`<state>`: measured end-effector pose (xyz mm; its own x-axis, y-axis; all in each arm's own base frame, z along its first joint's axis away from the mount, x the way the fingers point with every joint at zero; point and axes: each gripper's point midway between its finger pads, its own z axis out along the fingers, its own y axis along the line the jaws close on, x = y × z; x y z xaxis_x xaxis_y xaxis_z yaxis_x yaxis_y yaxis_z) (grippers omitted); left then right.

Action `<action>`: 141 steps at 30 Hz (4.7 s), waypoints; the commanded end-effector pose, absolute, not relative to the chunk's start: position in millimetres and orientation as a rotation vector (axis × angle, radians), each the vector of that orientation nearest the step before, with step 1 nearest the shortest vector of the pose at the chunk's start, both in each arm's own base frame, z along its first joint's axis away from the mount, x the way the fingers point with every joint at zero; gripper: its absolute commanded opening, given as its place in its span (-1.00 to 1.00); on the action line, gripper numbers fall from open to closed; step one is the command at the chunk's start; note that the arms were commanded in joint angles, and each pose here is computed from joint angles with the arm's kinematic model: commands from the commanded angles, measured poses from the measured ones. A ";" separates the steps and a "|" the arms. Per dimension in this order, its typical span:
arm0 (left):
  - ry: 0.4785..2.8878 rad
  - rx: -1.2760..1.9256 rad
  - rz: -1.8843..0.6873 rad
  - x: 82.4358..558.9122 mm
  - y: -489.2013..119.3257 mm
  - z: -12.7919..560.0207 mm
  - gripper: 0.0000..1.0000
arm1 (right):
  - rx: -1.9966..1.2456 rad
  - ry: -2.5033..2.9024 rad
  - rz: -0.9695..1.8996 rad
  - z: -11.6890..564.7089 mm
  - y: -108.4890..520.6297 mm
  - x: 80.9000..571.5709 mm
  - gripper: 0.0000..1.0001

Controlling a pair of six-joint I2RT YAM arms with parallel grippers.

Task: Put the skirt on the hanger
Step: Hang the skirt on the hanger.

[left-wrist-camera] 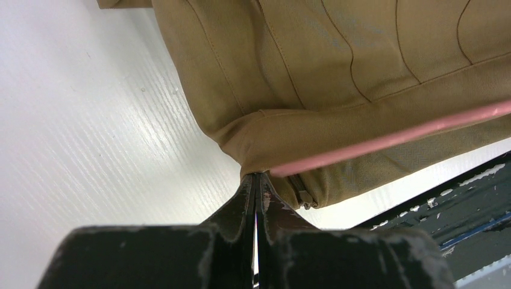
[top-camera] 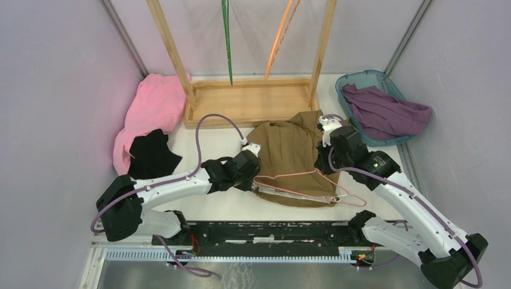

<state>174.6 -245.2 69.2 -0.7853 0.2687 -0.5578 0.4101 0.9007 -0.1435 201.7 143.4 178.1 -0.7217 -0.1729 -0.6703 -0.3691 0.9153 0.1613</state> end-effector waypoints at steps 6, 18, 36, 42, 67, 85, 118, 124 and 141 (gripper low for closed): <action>2.454 0.500 -0.343 191.3 -251.0 88.1 -0.94 | -0.451 2.339 0.409 194.3 142.6 193.3 -0.97; 2.438 0.504 -0.366 193.2 -256.3 100.2 -0.94 | -0.448 2.363 0.387 185.5 140.6 193.4 -0.97; 2.436 0.533 -0.393 191.0 -260.2 100.3 -0.93 | -0.402 2.361 0.312 173.5 139.1 209.3 -0.97; 2.442 0.543 -0.389 191.0 -261.2 97.1 -0.93 | -0.375 2.297 0.315 196.7 132.7 207.0 -0.97; 2.423 0.549 -0.398 193.5 -263.8 106.6 -0.94 | -0.370 2.266 0.299 210.5 127.1 205.7 -0.98; 2.412 0.570 -0.409 198.6 -273.0 115.6 -0.93 | -0.431 2.299 0.370 198.2 138.4 198.5 -0.97; 2.372 0.590 -0.606 189.6 -300.1 140.8 -0.93 | -0.393 2.336 0.403 179.2 157.7 218.0 -0.97; 2.356 0.594 -0.647 189.1 -311.8 147.3 -0.93 | -0.357 2.316 0.428 178.1 164.2 225.7 -0.97; 2.321 0.557 -0.594 191.9 -300.0 165.1 -0.93 | -0.304 2.284 0.597 164.3 193.4 234.7 -0.97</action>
<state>181.8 -296.9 128.1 -0.7338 0.2800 -0.6190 0.5264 0.8103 -0.2575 223.9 174.1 154.8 -0.7249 -0.0970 -0.6820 -0.3608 0.8968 0.2560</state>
